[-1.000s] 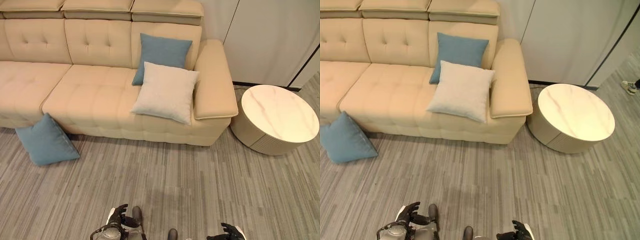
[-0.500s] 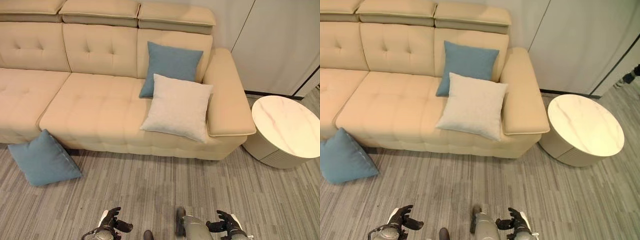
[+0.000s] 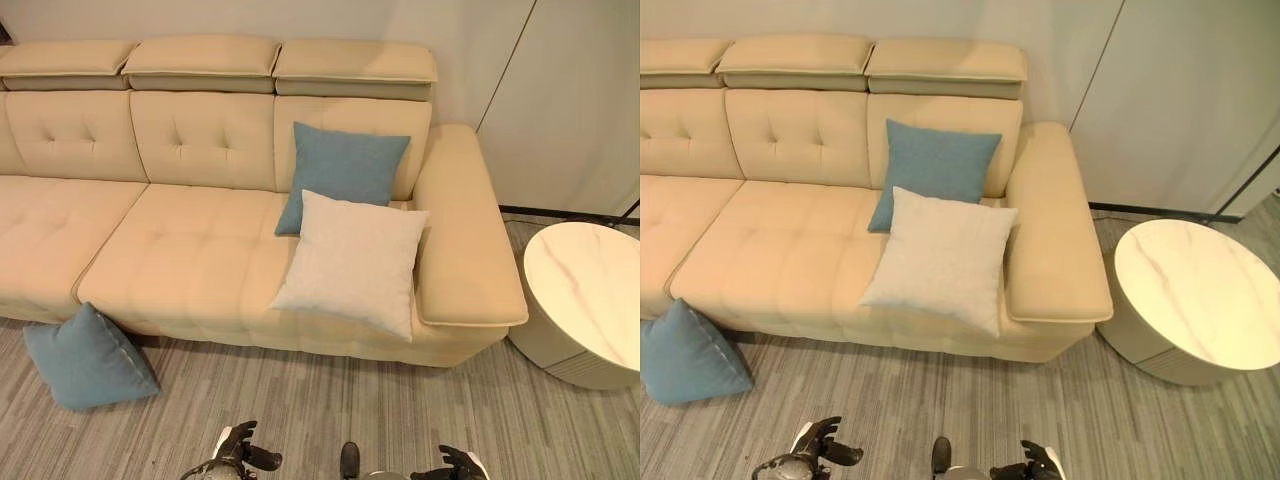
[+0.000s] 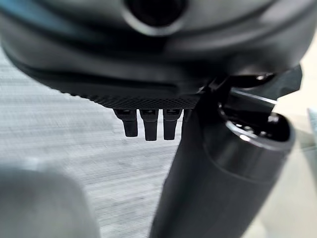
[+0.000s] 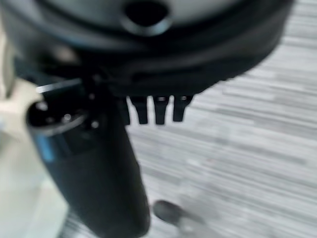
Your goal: Pick up all the scattered cushions and arrange them neatly on the sofa.
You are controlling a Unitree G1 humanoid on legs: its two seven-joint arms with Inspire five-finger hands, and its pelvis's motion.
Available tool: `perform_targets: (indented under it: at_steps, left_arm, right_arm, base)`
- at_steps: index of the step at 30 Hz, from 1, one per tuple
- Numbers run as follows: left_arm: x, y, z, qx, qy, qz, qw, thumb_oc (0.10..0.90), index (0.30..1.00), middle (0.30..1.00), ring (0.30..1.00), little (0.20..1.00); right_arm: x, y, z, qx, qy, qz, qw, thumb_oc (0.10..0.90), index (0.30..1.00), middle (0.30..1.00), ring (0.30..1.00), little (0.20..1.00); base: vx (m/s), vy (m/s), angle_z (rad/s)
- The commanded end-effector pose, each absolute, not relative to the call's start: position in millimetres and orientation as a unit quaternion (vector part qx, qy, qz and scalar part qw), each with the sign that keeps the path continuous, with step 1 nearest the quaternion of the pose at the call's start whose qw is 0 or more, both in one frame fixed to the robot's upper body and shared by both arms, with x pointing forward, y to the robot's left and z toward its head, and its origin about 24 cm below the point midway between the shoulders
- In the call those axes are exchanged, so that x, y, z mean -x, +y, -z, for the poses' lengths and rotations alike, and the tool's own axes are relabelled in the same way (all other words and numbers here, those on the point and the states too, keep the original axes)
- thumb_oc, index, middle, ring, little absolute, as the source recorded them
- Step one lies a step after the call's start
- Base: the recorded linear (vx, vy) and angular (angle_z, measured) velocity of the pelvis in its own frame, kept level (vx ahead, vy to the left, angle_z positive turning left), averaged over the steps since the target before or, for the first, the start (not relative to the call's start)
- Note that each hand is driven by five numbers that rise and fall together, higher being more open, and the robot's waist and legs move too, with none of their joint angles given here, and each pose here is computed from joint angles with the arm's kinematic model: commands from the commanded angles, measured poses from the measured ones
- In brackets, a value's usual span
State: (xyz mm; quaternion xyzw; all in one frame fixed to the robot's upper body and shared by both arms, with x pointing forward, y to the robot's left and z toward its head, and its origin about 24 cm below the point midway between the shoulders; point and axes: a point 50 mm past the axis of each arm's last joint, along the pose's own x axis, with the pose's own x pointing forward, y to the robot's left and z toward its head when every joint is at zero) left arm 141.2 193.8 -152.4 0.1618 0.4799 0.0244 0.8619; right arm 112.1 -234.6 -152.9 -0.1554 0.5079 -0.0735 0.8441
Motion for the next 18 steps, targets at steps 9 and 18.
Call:
perform_targets:
  at_steps: [9, 18]
  left_arm:
    - [-136.8, 196.5, 152.9, -0.175, 0.476, -0.019, 0.862, 0.800, 0.900, 0.900, 0.900, 0.900]
    - [-132.8, 207.1, 152.6, -0.175, 0.482, -0.038, 0.858, 0.800, 0.900, 0.900, 0.900, 0.900]
  right_arm:
    - [-106.8, -250.5, 149.2, 0.182, 0.503, 0.090, 0.840, 0.800, 0.900, 0.900, 0.900, 0.900]
    - [-111.2, -240.6, 151.0, 0.186, 0.503, 0.064, 0.841, 0.800, 0.900, 0.900, 0.900, 0.900]
  base:
    - [0.16, 0.053, -0.18]
    - [0.16, 0.113, -0.41]
